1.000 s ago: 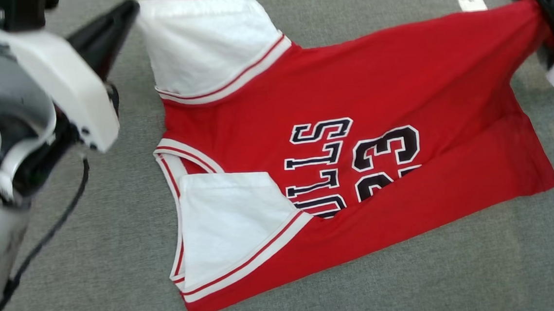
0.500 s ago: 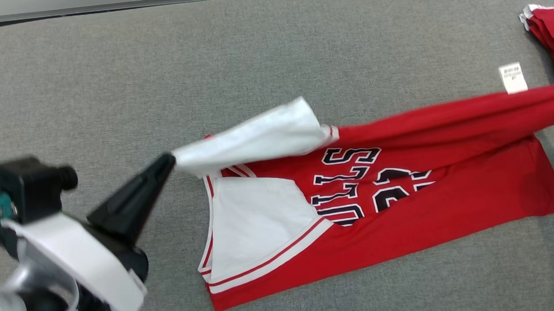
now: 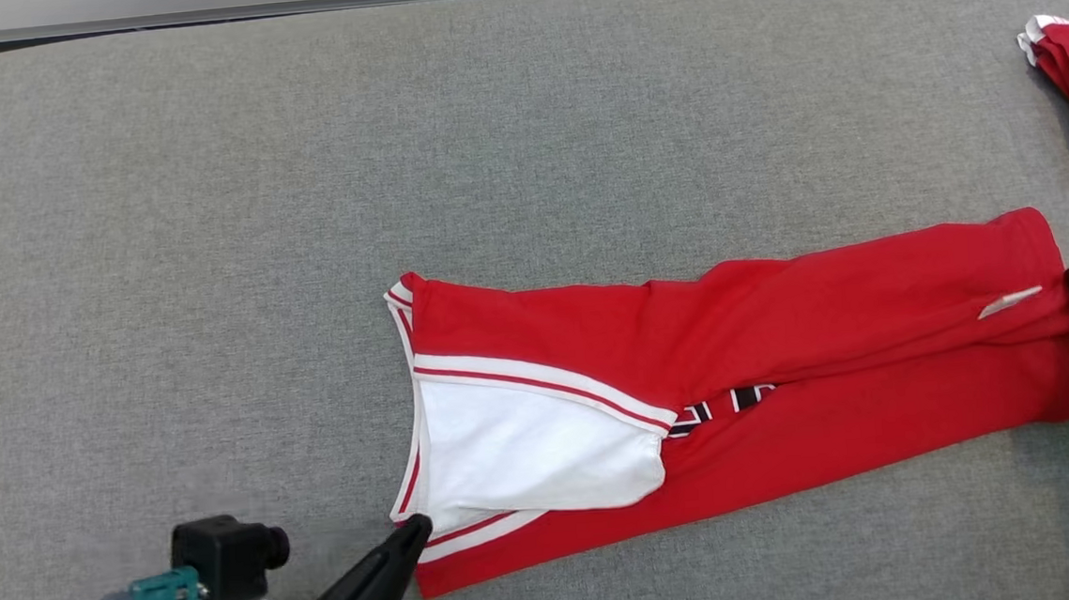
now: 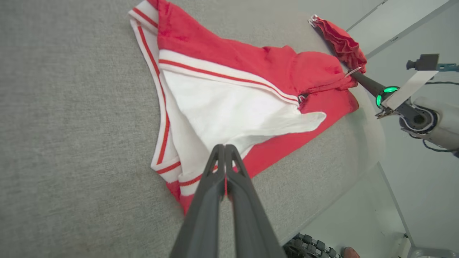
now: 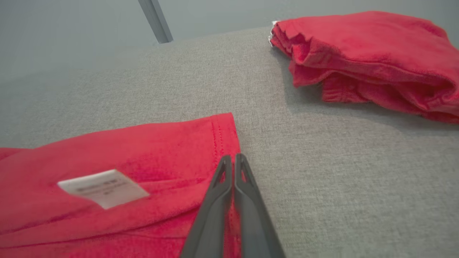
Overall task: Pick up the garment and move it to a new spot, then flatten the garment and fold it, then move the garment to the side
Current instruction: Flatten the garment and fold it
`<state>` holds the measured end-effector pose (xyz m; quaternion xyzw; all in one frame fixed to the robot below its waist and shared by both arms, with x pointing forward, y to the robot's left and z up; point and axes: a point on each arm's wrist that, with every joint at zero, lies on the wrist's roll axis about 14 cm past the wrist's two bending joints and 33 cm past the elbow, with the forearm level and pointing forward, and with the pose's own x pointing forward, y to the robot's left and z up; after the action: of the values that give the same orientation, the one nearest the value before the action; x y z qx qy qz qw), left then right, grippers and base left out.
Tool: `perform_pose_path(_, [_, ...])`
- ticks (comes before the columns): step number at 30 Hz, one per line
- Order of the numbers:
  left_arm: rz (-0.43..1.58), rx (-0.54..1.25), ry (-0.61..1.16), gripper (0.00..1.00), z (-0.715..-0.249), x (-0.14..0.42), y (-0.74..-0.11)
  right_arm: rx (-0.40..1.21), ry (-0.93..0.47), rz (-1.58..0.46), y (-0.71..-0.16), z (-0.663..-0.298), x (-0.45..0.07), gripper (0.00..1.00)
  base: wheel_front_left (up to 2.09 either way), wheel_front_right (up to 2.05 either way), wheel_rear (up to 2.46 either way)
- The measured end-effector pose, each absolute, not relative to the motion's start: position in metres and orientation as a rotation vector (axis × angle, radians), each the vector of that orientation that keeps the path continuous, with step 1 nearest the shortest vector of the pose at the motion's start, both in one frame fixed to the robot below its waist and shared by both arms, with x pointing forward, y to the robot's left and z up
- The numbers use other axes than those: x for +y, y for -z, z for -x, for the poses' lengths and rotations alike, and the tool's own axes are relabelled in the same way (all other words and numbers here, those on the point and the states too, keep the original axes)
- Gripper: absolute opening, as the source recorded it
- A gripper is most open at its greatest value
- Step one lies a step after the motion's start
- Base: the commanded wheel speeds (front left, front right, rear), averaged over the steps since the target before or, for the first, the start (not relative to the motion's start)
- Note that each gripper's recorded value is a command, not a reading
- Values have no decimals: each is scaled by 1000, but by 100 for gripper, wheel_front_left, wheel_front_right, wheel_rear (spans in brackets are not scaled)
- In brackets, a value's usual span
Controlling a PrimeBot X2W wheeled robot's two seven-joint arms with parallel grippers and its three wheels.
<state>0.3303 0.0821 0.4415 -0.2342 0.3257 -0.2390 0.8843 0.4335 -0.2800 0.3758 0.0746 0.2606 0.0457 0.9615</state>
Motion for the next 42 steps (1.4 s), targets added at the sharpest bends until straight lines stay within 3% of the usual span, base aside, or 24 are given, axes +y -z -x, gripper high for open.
perform_pose_path(1, [491,681,488,0,-329,81,-436,535,-87,-149,-373,-432,-281,0,0,0,0])
perform_pose_path(2, [502,684,476,0,-328,80,-431,536,-73,-152,-370,-430,-283,42,0,0,0])
perform_pose_path(3, [501,678,464,0,-328,79,-427,532,-54,-159,-369,-430,-286,100,0,0,0])
perform_pose_path(4, [497,668,450,26,-328,79,-423,514,-37,-173,-372,-432,-288,100,0,0,0])
perform_pose_path(5, [490,659,440,68,-328,78,-420,498,-25,-196,-374,-434,-287,100,0,0,0])
perform_pose_path(6, [484,628,426,100,-331,78,-420,483,-11,-226,-376,-434,-287,100,0,0,0])
perform_pose_path(13, [392,256,228,100,-358,104,-454,436,72,-302,-381,-408,-307,100,0,0,0])
perform_pose_path(21, [210,32,-8,100,-373,132,-485,438,23,-278,-373,-408,-282,100,0,0,0])
perform_pose_path(27, [135,0,-28,100,-363,135,-489,584,37,-215,-341,-403,-278,100,0,0,0])
perform_pose_path(34, [118,-9,-71,100,-350,148,-491,617,-6,-263,-337,-404,-249,100,0,0,0])
perform_pose_path(35, [112,-17,-74,100,-349,150,-493,617,-18,-268,-338,-402,-245,41,0,0,0])
perform_pose_path(36, [112,-17,-74,100,-349,150,-493,617,-18,-268,-338,-402,-245,4,0,0,0])
perform_pose_path(37, [110,-18,-72,100,-349,150,-493,614,-21,-271,-338,-401,-243,0,0,0,0])
perform_pose_path(42, [105,-36,-42,100,-352,145,-497,573,5,-255,-346,-396,-256,0,0,0,0])
